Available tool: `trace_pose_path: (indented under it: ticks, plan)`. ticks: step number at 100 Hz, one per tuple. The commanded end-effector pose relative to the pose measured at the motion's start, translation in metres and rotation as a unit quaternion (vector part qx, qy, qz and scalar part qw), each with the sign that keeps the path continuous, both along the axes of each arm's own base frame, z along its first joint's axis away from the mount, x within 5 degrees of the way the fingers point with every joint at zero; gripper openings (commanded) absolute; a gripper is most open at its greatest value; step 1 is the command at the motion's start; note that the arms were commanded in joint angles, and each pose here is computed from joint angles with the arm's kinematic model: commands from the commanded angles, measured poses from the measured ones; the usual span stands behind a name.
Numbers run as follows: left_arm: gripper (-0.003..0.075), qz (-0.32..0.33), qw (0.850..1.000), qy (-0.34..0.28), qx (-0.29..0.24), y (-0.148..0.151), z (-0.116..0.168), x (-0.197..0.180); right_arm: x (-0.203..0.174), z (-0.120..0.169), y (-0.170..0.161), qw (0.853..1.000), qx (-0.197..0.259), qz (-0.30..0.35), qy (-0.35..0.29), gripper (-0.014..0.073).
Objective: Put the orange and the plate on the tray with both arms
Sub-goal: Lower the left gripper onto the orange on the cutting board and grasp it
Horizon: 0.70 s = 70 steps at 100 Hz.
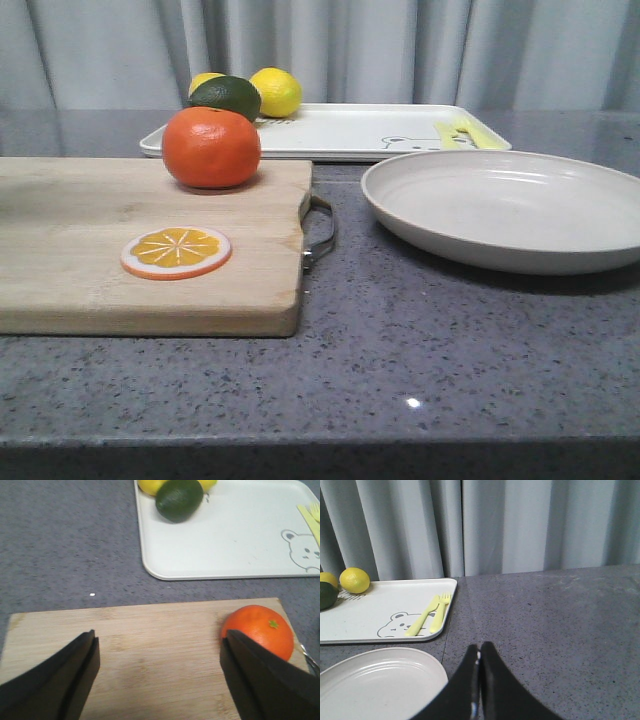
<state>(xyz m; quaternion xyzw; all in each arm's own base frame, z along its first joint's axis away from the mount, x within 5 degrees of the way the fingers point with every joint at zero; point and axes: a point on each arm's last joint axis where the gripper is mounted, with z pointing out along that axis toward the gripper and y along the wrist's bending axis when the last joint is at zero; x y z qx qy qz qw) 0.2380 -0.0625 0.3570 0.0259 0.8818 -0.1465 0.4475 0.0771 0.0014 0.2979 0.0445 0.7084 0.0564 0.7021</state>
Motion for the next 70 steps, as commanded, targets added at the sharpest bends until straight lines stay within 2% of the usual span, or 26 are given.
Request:
trace_pose_path:
  ticks: [1, 11, 19, 24, 39, 50, 70]
  plan:
    - [0.0505, -0.026, 0.999, -0.014, -0.017, -0.02, 0.016, 0.018, 0.001, 0.017, -0.001, 0.999, -0.002, -0.003, -0.043, -0.0057]
    - [0.0562, -0.053, 0.998, 0.014, -0.01, -0.038, 0.016, 0.036, 0.001, 0.017, 0.0, 0.999, -0.002, -0.003, -0.041, -0.0057]
    - [0.0652, -0.076, 0.996, 0.049, 0.001, -0.054, 0.013, 0.05, 0.001, 0.017, 0.0, 0.999, -0.002, -0.003, -0.041, -0.0057]
    - [0.068, -0.087, 0.994, 0.072, 0.009, -0.062, 0.009, 0.059, 0.001, 0.017, 0.0, 0.999, -0.002, -0.003, -0.041, -0.0057]
    - [0.068, -0.11, 0.988, 0.11, 0.016, -0.082, 0.004, 0.08, 0.001, 0.017, 0.0, 0.999, -0.002, -0.003, -0.041, -0.0057]
    - [0.068, -0.122, 0.982, 0.143, -0.007, -0.094, 0.001, 0.091, 0.001, 0.017, 0.0, 0.999, -0.002, -0.003, -0.04, -0.0057]
    - [0.0658, -0.135, 0.976, 0.173, -0.003, -0.107, -0.012, 0.105, 0.001, 0.017, 0.0, 0.999, -0.002, -0.003, -0.04, -0.0057]
